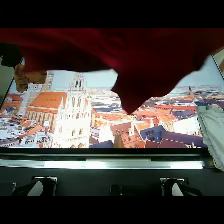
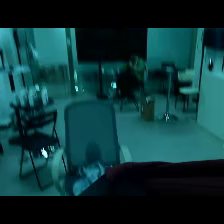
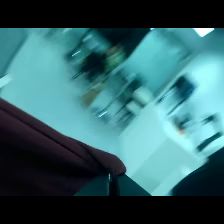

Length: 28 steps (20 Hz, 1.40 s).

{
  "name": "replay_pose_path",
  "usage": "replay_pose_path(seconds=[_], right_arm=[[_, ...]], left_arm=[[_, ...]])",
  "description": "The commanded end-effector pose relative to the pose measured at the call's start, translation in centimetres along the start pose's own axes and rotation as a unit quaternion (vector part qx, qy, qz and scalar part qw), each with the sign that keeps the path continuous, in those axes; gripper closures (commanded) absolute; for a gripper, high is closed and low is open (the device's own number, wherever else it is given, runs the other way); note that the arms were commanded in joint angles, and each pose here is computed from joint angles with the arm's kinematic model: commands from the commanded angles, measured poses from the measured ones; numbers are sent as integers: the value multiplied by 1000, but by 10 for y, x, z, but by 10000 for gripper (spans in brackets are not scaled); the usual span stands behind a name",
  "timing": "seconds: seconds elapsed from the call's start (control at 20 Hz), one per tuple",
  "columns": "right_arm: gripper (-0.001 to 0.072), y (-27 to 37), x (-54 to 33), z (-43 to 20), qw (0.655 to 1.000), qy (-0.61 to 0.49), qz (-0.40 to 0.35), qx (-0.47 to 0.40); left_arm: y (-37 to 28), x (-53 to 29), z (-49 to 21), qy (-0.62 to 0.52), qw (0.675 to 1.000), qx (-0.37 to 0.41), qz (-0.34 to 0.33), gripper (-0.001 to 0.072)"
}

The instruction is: Fold the shirts.

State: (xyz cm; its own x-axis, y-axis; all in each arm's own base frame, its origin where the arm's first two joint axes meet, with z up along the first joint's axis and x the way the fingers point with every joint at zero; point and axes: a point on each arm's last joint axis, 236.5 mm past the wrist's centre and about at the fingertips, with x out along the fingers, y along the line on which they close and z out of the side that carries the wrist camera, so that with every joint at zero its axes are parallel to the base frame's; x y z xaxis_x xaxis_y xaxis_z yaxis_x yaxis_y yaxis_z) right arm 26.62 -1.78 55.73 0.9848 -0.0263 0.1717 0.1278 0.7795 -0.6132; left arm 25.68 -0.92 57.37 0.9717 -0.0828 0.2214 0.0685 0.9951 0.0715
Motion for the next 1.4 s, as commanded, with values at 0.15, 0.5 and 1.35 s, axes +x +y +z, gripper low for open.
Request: replay_pose_path(seconds=[0.15,0.5,1.35], right_arm=[[670,-23,-96,52,997,-36,-73,-16],[670,59,-6,-106,965,223,139,19],[669,426,262,-447,841,394,300,219]], left_arm=[[-29,-82,63,-87,996,15,21,681],[9,8,-143,231,972,-54,-5,681],[36,168,-662,559,807,-186,-32,680]])
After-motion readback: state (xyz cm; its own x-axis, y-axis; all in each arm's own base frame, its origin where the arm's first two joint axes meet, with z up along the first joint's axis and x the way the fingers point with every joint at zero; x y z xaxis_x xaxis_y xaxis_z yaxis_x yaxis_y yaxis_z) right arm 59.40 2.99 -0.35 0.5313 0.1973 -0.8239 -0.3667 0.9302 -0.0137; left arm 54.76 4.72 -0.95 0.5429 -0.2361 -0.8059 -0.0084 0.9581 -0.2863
